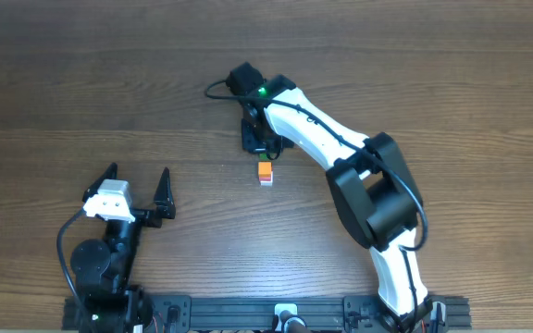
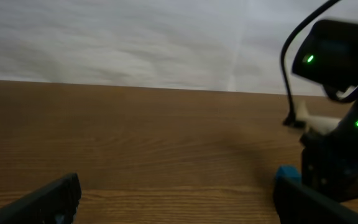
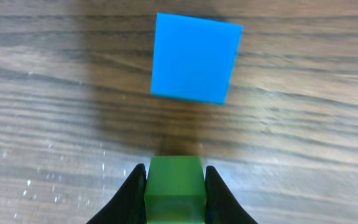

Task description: Stack Cubes

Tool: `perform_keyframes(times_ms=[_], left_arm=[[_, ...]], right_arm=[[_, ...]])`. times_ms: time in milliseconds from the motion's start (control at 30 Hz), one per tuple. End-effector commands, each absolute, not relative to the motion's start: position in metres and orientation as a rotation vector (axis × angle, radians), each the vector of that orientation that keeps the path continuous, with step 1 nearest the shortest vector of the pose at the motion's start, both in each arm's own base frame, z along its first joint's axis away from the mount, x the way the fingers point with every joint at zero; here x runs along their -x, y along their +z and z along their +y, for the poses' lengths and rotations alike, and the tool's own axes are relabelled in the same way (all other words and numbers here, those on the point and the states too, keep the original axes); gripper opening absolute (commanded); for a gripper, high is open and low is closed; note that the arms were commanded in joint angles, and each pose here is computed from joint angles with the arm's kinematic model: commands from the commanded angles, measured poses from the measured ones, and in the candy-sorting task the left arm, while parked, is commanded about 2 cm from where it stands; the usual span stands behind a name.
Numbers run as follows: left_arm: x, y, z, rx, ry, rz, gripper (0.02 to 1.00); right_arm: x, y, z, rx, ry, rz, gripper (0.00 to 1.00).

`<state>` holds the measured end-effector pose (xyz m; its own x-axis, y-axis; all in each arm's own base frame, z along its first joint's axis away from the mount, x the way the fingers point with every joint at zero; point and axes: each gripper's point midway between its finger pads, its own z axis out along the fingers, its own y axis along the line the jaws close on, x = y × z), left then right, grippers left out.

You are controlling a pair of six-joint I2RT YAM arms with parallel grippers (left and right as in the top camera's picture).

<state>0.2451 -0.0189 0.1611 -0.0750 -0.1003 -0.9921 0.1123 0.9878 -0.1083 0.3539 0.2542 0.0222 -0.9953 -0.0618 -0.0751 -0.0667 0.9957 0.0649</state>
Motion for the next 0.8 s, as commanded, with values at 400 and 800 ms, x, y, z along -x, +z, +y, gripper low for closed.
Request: perform_keyframes(times_ms=[400, 800], left_arm=[[-0.245, 0.16, -0.017, 0.01, -0.177, 1.636, 1.0], [-0.245, 0.159, -0.017, 0.011, -0.177, 1.637, 0.998]], right_arm=[[-0.314, 0.137, 0.245, 0.106, 0.126, 2.92, 0.012], [-0.296, 0.106, 0.26, 0.092, 0.159, 2.973, 0.012]])
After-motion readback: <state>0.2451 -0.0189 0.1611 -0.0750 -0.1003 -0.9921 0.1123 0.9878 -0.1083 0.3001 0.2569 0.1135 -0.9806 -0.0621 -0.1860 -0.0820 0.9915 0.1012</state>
